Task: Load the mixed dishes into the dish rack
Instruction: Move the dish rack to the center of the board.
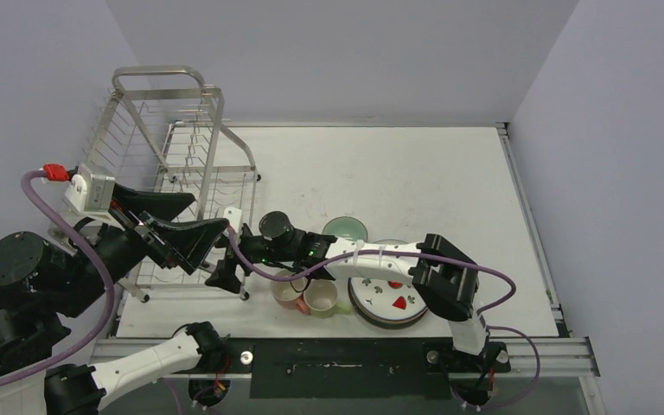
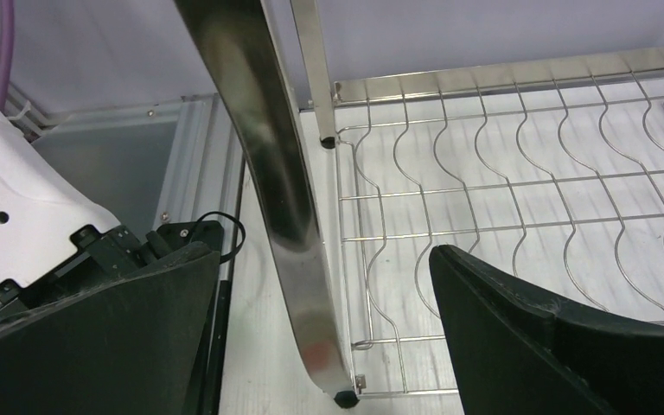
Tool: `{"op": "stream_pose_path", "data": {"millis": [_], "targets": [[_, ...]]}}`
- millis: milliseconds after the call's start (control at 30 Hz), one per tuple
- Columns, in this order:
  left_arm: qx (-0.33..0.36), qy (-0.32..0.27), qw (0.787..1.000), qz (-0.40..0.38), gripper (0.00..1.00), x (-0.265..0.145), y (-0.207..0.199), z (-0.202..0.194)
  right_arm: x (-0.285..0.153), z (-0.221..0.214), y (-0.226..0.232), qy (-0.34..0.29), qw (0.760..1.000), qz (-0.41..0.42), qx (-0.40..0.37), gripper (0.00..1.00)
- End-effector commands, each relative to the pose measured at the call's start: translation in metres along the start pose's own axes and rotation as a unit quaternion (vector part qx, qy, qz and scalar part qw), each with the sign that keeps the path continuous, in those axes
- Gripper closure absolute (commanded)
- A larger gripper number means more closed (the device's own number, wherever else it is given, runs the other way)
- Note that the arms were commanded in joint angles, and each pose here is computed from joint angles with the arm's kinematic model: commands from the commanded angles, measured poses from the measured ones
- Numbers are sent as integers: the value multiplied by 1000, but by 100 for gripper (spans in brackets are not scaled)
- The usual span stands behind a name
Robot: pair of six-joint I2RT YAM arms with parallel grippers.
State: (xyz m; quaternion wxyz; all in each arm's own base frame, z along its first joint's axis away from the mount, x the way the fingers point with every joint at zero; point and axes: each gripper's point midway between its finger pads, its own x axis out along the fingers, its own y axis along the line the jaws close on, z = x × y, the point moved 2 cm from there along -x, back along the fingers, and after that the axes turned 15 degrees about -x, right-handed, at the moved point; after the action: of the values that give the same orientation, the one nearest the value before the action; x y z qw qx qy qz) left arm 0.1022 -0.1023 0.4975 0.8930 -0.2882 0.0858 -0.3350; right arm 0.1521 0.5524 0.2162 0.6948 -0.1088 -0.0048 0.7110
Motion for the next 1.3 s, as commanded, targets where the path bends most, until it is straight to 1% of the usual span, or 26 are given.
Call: {"op": "stream_pose_path", "data": {"millis": [0,167,300,533,633,767,867,933,1100,1267], "targets": [[5,1,1000,-14,3,-1,-4,0,12,48,-6,-77,996,0,-38,3],[4,6,1000,-11,3,0,-2,-3,21,40,-5,-74,997,-2,-34,8],[-1,-3,1000,-9,3,-2,0,-3,26,37,-6,-72,997,-5,-28,17],[-2,0,1000,-5,3,-2,1,-4,27,34,-6,-71,997,-4,-23,50],[-1,0,1000,-3,3,-1,2,-4,28,33,-3,-73,997,6,-22,72],[-2,0,1000,-1,3,-1,3,-4,24,36,-3,-75,997,-2,-24,99],[-2,1,1000,1,3,-1,4,-5,20,37,-6,-76,997,-14,-26,100],[-2,0,1000,3,3,-1,4,-5,17,39,-12,-75,996,-36,-28,100],[-2,-1,1000,5,3,-1,5,-5,4,34,-41,-48,988,-140,-40,100],[-1,0,1000,7,3,-1,6,-6,-13,31,-70,-26,969,-244,-40,100]]}}
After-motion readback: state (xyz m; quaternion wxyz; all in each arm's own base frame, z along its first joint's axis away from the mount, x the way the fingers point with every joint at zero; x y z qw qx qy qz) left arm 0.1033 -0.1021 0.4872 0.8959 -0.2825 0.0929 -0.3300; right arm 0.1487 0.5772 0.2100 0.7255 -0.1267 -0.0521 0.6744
